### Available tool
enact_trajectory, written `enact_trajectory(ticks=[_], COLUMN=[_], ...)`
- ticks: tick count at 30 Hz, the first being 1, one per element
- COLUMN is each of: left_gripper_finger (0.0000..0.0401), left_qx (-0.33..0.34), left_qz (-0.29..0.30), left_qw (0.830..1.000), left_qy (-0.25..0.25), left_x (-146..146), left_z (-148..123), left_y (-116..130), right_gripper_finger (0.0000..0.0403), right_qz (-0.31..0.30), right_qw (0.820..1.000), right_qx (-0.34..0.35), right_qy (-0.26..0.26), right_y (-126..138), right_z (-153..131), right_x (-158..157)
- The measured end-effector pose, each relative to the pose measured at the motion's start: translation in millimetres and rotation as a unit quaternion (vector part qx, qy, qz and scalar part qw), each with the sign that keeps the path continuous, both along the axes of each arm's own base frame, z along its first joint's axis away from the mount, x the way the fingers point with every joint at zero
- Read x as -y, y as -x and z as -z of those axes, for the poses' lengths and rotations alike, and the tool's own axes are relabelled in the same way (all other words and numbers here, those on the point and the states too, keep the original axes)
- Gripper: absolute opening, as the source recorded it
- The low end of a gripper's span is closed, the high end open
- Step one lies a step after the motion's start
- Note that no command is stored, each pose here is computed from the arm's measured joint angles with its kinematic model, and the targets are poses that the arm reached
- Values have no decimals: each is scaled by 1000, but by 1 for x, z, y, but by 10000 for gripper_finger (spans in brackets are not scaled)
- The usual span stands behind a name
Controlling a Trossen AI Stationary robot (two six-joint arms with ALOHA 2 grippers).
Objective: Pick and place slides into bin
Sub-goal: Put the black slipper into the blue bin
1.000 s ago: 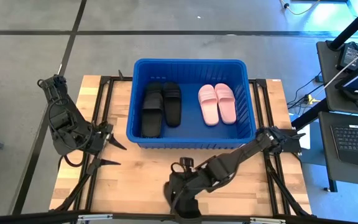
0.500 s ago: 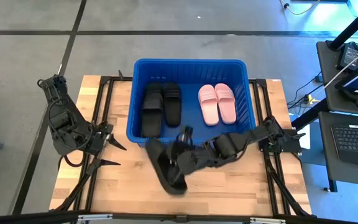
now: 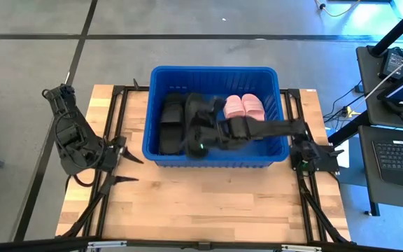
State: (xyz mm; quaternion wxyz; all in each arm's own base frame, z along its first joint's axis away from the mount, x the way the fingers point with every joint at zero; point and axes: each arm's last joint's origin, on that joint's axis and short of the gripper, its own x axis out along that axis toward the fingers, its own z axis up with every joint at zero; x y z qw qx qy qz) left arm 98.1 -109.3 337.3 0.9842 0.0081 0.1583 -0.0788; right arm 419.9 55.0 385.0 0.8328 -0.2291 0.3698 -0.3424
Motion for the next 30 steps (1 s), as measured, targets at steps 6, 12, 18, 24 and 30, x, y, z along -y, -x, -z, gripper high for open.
enact_trajectory(ticks=[6, 12, 18, 24, 30], left_gripper_finger=[260, 260, 260, 260, 260], left_qx=[10, 18, 17, 8, 3], left_qz=[-43, -63, -75, -78, -78], left_qw=[999, 997, 996, 995, 995], left_qy=[-23, -28, -45, -62, -68], left_x=[-3, -5, -6, -8, -9], left_z=[1, 1, 3, 6, 7], left_y=[0, 0, 0, 1, 2], right_gripper_finger=[17, 17, 17, 17, 17], right_qz=[48, 69, 53, 39, 27], right_qw=[997, 992, 985, 977, 976], right_qx=[-51, -98, -162, -203, -212], right_qy=[15, 24, 37, 47, 49], right_y=[-4, -15, -31, -46, -52], right_z=[9, 28, 58, 86, 99], right_x=[48, 75, 77, 76, 65])
